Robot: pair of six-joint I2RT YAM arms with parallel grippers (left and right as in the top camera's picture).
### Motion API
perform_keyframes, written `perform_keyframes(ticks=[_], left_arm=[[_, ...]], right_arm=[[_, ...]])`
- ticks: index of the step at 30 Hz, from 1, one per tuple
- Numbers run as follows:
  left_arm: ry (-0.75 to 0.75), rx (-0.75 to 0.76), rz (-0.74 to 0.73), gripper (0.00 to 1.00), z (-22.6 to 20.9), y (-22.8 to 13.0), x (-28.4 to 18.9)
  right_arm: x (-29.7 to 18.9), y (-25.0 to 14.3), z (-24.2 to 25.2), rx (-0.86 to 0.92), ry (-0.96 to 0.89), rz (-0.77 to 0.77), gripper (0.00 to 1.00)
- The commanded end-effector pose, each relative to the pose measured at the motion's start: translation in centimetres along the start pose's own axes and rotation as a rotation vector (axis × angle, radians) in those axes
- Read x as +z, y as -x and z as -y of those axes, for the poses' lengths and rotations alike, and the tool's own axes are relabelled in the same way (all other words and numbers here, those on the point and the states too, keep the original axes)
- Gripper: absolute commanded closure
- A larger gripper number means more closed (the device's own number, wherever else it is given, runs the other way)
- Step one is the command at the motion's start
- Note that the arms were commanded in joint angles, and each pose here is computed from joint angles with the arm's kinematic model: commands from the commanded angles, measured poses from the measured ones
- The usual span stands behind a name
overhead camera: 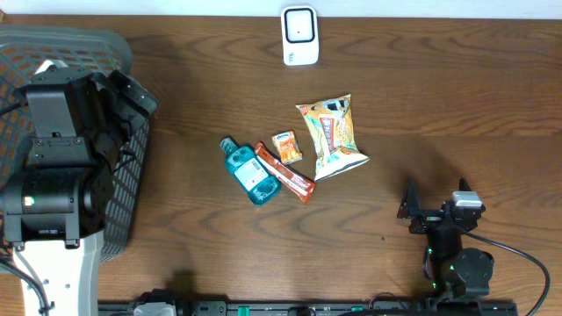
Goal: Scan the item barcode
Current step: 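Return the left gripper into the basket toward the mint-green wipes pack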
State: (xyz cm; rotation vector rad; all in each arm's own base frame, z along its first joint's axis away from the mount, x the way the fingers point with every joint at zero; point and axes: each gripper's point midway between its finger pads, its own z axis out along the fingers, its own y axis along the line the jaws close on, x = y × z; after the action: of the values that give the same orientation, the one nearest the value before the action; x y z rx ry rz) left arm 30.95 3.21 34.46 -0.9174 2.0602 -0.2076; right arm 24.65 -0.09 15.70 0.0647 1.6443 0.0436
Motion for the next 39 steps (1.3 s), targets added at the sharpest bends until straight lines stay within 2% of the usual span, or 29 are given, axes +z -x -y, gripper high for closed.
perform_keyframes(ticks=[1,7,9,12,19,28,39], left_arm=[[-0.013,-0.009,0.033,0.02,0.2,0.8,-0.6],[-0.08,0.05,0.118,0.02,1.9,2.9,-1.1],[-0.051,0.028,0.168,0.02,1.0,4.4,-1.0],[0.048,-0.026,0.21,0.02,-1.8,6.1,-0.3],[0.332,-0.332,0.203,0.02,-12.5,8.7,2.5],[0.527,-0.515,-0.062,0.02,-19.4,3.9,8.8],[0.631,-0.52,-0.217,0.02,-23.2,0.3,16.4]], right_arm=[[0.0,0.0,0.4,-0.011,-0.018,0.002,0.01],[0.0,0.0,0.4,-0.011,-0.017,0.002,0.01],[0.0,0.0,0.4,-0.011,-0.018,0.002,0.01],[0.0,0.0,0.4,-0.011,-0.017,0.002,0.01],[0.0,0.0,0.4,-0.011,-0.017,0.002,0.01],[0.0,0.0,0.4,-0.011,-0.017,0.002,0.01],[0.0,0.0,0.4,-0.011,-0.017,0.002,0.01]])
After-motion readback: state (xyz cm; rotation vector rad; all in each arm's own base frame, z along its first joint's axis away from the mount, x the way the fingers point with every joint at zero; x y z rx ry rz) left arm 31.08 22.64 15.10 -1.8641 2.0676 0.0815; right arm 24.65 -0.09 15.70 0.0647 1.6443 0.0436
